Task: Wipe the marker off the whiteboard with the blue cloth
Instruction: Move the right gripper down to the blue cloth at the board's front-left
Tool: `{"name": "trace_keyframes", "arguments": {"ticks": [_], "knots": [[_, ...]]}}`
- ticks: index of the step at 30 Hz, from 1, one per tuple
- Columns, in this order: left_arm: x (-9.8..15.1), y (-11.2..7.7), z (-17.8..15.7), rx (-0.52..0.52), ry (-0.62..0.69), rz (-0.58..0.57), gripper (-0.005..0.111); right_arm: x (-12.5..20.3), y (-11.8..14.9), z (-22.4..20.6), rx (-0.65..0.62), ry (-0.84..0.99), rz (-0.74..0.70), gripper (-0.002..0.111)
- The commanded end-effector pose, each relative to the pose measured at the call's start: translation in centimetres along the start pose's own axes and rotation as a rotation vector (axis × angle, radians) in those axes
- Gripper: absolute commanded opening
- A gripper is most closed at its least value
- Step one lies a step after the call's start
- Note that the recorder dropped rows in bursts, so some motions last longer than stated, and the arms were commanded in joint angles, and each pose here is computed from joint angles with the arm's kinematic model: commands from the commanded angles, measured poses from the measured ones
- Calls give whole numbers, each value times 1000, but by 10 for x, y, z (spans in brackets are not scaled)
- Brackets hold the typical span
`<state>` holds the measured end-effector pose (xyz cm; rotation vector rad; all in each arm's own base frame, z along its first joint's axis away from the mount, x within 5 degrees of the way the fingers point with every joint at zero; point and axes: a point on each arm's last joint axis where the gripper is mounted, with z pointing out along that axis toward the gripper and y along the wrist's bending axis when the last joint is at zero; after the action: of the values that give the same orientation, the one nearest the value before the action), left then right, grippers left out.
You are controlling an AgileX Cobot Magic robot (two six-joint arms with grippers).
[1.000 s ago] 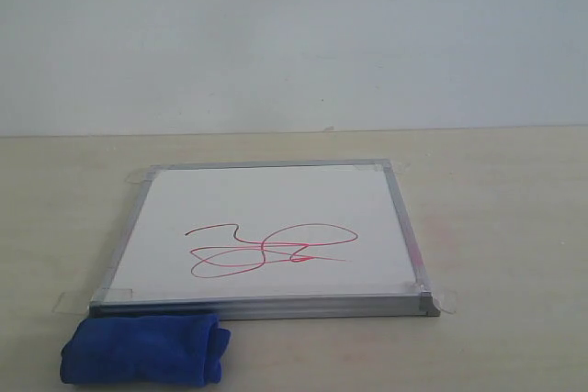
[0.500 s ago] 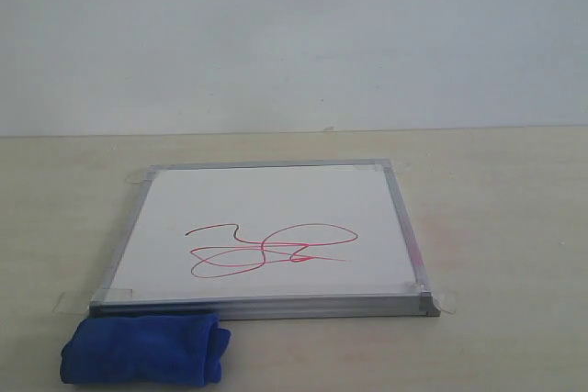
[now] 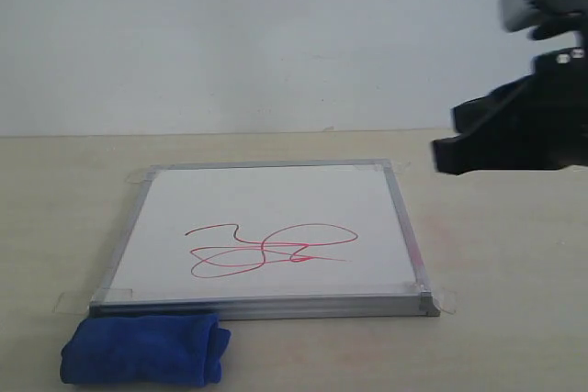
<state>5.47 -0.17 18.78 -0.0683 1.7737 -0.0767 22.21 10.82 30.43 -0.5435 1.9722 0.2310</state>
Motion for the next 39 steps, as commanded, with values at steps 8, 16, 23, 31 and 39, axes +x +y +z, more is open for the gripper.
{"name": "trace_keyframes", "arguments": {"ticks": [8,16,23,31,39], "knots": [[1,0,0,2,-4,1,4,-30,90,67,-381,452,-678,0],[1,0,0,2,-4,1,4,-30,161,118,-503,500,-793,0],[1,0,0,2,-4,1,4,-31,219,151,-583,581,-875,0],[1,0,0,2,-4,1,4,-24,281,171,-640,544,-953,7],[1,0,0,2,-4,1,4,11,288,188,-619,703,-1001,49]]}}
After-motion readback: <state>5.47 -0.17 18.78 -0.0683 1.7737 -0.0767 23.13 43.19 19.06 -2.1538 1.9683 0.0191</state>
